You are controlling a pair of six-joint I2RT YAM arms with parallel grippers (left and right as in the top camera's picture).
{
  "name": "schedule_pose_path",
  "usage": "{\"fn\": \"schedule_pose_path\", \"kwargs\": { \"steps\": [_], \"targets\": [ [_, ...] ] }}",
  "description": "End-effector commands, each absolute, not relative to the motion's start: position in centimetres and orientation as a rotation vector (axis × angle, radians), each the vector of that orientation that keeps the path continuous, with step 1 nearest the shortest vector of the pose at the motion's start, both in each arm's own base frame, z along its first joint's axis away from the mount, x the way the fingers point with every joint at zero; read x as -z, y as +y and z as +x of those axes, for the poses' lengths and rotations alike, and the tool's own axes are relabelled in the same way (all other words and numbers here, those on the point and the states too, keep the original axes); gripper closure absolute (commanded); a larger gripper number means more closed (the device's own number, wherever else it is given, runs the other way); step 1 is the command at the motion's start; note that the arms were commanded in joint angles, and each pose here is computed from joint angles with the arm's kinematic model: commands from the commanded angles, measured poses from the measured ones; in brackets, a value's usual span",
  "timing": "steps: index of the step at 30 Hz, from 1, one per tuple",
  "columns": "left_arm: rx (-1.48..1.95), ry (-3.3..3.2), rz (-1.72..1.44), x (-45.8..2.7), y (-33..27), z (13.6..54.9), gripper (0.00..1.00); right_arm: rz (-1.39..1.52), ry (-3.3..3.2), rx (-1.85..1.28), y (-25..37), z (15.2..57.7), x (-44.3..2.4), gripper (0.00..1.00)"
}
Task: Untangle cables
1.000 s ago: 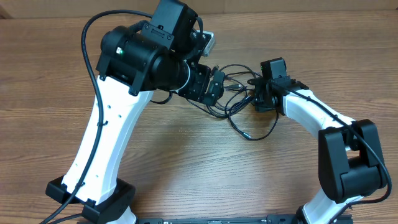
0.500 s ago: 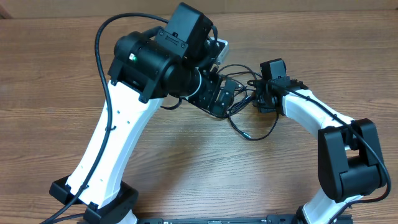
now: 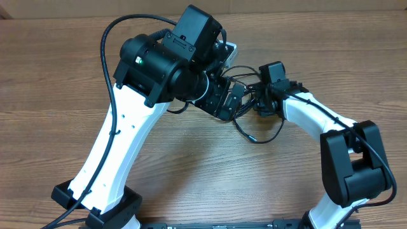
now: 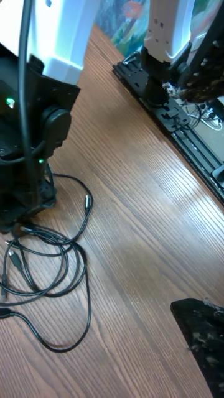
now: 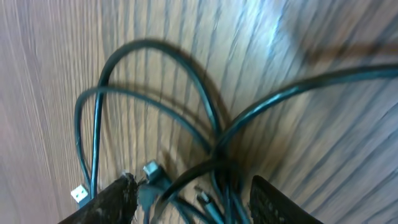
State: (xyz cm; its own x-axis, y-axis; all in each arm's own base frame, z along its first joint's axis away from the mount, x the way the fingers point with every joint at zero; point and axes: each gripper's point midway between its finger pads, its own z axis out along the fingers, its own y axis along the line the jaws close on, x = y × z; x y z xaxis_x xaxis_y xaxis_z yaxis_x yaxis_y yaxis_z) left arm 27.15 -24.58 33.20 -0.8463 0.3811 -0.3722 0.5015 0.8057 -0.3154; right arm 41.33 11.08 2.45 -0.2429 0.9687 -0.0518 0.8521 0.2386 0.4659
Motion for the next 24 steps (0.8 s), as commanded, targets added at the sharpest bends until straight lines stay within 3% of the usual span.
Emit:
{"fn": "schedule_pose_path", "kwargs": {
  "steps": [1, 3, 6, 12, 16, 24],
  "targets": [
    [0.563, 2.698, 0.716, -32.8, -24.6, 27.2, 0.00, 1.669, 2.190, -0.476, 11.3, 41.3, -2.2, 0.54],
    [0.563, 2.698, 0.716, -32.8, -24.6, 27.2, 0.00, 1.668, 2.180, -0.440, 10.9, 41.2, -2.0, 0.76],
    [0.563, 2.697, 0.716, -32.9, -24.6, 27.2, 0.00, 1.670, 2.176, -0.394, 10.4, 41.0, -1.3, 0.96],
    [0.562, 2.697, 0.717, -32.8, -24.6, 27.2, 0.00, 1.655, 2.268, -0.328, 10.7, 40.2, 1.8, 0.96],
    [0.550, 2.696, 0.714, -32.8, -24.5, 27.3, 0.00, 1.465, 2.454, -0.516, 13.9, 40.5, 1.6, 0.96],
    [0.434, 2.690, 0.684, -32.5, -23.4, 28.2, 0.00, 0.932, 2.425, -0.819, 17.4, 44.2, -10.3, 0.96]
  ]
}}
